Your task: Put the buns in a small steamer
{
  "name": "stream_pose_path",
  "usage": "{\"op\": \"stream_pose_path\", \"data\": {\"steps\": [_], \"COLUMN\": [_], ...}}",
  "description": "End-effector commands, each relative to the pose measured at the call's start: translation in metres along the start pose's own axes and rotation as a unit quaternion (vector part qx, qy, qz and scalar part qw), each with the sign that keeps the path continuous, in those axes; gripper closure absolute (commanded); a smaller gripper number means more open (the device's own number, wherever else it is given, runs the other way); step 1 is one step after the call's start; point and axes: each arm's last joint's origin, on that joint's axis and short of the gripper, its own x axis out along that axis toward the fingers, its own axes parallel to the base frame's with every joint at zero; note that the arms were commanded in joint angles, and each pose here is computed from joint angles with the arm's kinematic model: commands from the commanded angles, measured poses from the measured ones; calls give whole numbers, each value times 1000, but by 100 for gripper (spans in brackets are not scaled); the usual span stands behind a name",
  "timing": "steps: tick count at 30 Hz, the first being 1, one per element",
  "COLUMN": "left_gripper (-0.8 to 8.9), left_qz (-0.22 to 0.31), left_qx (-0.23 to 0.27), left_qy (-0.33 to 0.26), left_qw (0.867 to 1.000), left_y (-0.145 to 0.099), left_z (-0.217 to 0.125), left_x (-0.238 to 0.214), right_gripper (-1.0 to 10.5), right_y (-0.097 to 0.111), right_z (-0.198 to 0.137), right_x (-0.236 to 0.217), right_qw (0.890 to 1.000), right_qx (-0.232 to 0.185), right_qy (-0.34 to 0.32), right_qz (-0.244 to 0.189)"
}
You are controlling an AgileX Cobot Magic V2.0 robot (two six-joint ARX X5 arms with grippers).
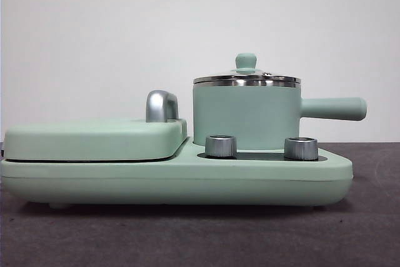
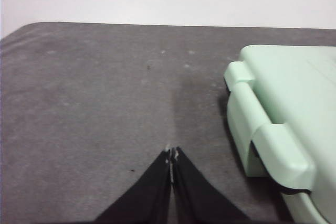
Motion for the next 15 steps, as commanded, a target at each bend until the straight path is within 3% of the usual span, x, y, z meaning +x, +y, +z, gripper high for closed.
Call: {"op": "stream_pose_path", "data": {"steps": [1, 15], "left_gripper": [807, 807], "left_qz": [12, 16], "left_qx": [18, 17], "left_qy": [11, 11], "left_qw": [1000, 1000], "left_y": [1, 2], "left_z": [-7, -6], "left_x": [2, 2], "right_gripper": [935, 935], "right_y": [1, 1], "right_z": [2, 2], "right_x": [0, 0], "right_qw": [1000, 1000], "right_qx": [-5, -5], "right_qy": [-5, -5], "right_qz": [3, 3]}}
